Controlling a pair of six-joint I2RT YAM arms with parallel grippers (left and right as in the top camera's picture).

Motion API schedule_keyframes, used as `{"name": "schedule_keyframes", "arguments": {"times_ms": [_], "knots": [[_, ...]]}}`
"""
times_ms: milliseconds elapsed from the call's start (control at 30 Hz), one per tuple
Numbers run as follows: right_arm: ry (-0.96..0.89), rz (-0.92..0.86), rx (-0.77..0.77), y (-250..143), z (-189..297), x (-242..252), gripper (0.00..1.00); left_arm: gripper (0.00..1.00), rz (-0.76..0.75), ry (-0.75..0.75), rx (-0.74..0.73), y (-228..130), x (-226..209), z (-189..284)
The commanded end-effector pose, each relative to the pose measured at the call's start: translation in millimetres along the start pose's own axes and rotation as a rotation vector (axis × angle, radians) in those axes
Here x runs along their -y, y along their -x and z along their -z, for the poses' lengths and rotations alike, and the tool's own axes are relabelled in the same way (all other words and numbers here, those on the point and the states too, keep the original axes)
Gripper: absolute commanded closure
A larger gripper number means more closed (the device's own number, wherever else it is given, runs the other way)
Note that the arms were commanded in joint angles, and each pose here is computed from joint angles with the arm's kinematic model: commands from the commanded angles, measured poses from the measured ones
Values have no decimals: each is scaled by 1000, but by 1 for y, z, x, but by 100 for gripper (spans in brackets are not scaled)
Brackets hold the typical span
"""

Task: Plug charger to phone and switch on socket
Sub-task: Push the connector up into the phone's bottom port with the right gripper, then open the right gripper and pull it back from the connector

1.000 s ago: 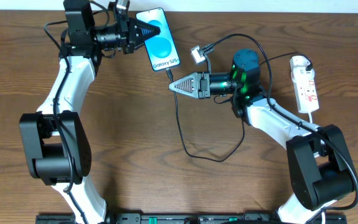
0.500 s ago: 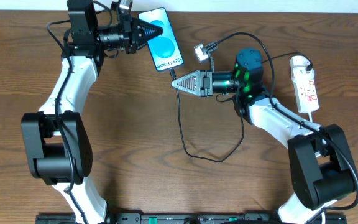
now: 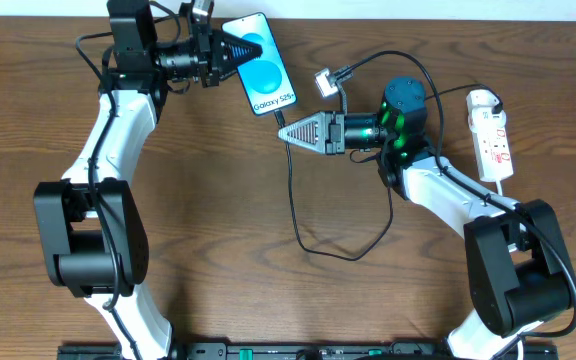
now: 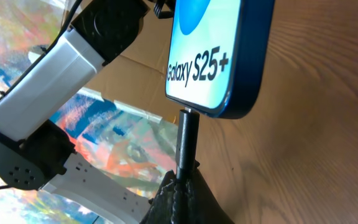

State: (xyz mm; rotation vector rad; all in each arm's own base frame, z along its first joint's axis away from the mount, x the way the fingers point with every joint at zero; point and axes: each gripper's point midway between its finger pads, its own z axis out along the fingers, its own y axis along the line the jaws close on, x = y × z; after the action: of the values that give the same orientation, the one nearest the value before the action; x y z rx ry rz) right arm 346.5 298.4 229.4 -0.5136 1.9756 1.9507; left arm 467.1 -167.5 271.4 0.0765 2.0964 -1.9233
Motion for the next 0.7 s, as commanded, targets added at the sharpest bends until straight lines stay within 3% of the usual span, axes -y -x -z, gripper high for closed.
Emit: {"name": "schedule_keyframes", "arguments": {"times_ms": [0, 667], "knots": [[-33, 10, 67, 14, 1, 5, 99, 93, -50, -74, -107, -19, 23, -2], [-28, 10, 58, 12, -1, 4, 99, 93, -15, -76, -116, -25, 14, 0]]}}
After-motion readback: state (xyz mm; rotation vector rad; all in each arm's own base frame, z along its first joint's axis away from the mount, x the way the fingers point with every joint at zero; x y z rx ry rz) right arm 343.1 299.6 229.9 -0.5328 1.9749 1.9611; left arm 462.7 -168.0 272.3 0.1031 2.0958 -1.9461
